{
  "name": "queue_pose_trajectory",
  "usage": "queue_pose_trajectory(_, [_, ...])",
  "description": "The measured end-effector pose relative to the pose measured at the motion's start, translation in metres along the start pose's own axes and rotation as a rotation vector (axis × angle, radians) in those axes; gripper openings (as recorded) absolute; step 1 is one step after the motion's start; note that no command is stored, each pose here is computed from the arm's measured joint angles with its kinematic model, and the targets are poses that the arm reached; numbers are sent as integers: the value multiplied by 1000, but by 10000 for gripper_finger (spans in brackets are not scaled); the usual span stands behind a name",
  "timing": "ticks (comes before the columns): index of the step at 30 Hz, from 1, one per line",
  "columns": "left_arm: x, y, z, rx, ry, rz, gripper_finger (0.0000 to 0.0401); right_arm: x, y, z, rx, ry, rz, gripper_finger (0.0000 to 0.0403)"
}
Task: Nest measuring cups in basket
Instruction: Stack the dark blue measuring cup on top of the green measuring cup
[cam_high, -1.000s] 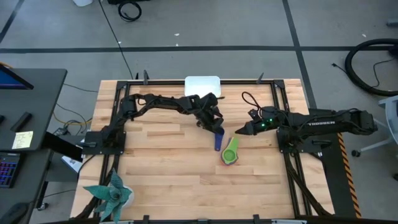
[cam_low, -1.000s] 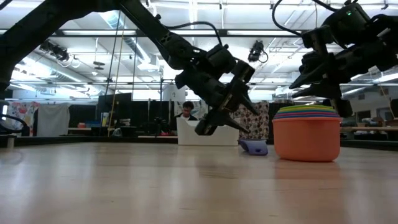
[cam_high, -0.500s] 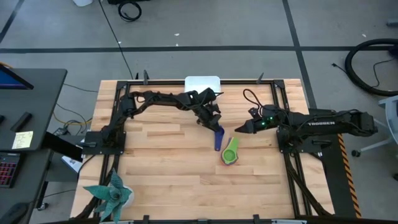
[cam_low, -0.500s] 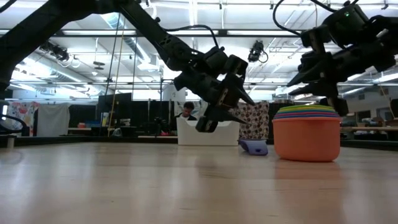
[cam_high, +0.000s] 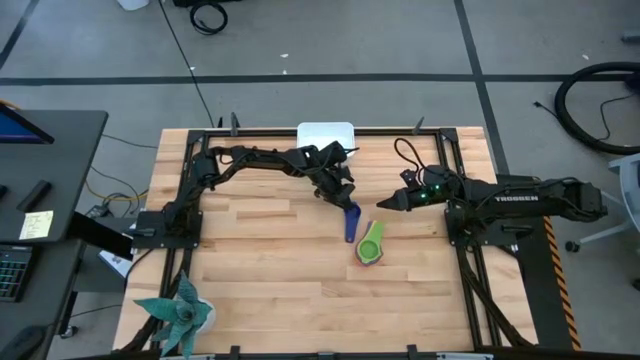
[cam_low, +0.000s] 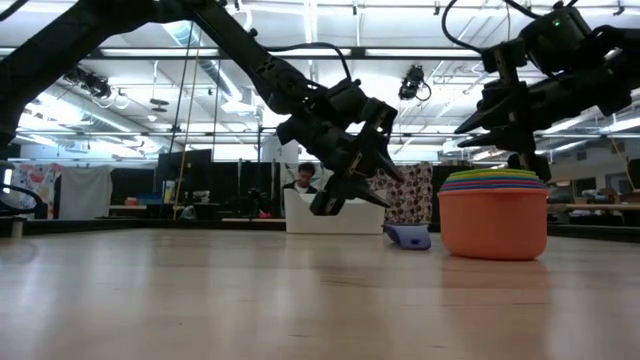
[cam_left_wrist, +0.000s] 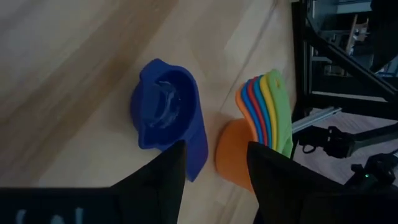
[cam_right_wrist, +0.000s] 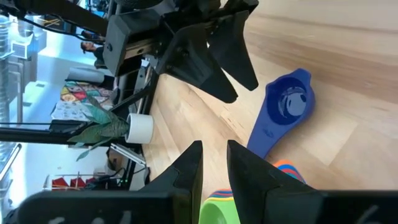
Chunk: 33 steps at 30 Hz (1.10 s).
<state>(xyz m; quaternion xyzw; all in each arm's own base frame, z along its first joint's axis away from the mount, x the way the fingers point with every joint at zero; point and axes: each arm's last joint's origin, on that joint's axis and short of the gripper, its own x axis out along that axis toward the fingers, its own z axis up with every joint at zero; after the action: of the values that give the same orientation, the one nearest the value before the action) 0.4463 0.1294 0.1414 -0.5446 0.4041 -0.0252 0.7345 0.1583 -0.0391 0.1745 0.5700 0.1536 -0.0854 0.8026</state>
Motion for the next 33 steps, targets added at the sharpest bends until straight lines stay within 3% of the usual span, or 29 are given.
queue_pose_trajectory(10, [-28,-12,6,40,0,-52,138,-1,0,1,1,28,24,77])
queue_pose_trajectory(17, [-56,-30,8,101,-73,-49,46,-1,5,3,-45,6,74,77])
queue_pose_trajectory(19, [-61,-33,6,121,-87,-18,14,-1,6,4,-74,7,84,76])
queue_pose_trajectory(22, [-66,-40,-1,165,-94,90,9,-1,7,3,-126,34,101,72])
queue_pose_trajectory(29, [-66,-67,-17,386,-111,536,5,-1,8,2,-166,55,123,64])
queue_pose_trajectory(33, [-57,-78,-21,459,-130,490,13,-1,8,3,-183,53,131,63])
